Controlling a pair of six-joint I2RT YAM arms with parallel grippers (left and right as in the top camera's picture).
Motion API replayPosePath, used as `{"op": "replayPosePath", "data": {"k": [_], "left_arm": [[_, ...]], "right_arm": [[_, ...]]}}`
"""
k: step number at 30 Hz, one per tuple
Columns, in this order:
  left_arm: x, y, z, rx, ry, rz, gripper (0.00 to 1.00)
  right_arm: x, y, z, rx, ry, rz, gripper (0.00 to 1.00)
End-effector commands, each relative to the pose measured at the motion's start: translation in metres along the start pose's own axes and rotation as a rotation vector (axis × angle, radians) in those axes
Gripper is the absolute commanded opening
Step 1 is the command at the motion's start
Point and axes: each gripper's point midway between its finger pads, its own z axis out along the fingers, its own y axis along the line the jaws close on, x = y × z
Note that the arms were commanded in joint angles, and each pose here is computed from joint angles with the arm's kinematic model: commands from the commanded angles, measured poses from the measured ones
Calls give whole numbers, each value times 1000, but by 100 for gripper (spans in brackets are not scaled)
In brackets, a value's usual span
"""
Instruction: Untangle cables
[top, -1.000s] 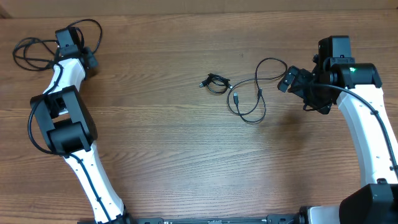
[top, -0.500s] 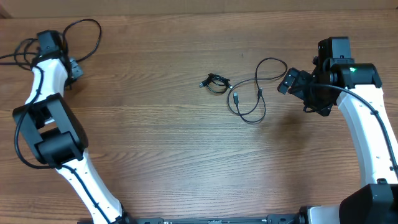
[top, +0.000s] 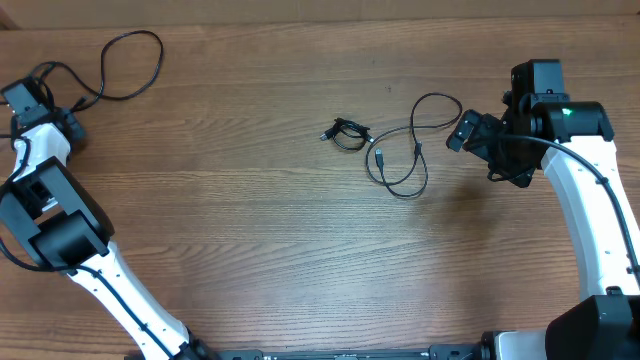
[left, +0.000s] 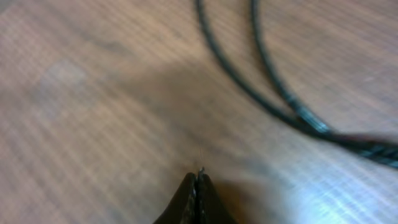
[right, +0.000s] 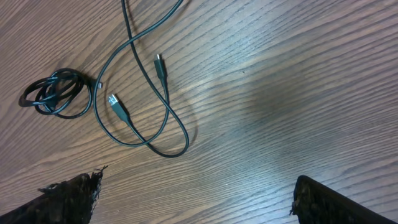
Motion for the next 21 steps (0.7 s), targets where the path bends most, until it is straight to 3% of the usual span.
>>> {"op": "replayPosePath", "data": {"k": [1,8,12,17,21], "left_arm": [[29,-49,26,225,21,61,4],[38,-60,56,243,-37,52,4],[24,-50,53,213,-72,-22,4],[-14,-52,11,264,-108,-29,4],[-53,-41,-61,282,-103,-81,4]], "right_arm": [[2,-1,1,3,10,2,100],[6,-4,1,12,27,5,100],[8,-5,1,17,35,6,100],[9,-5,1,18,36,7,100],[9,-5,1,19,39,7,100]]}}
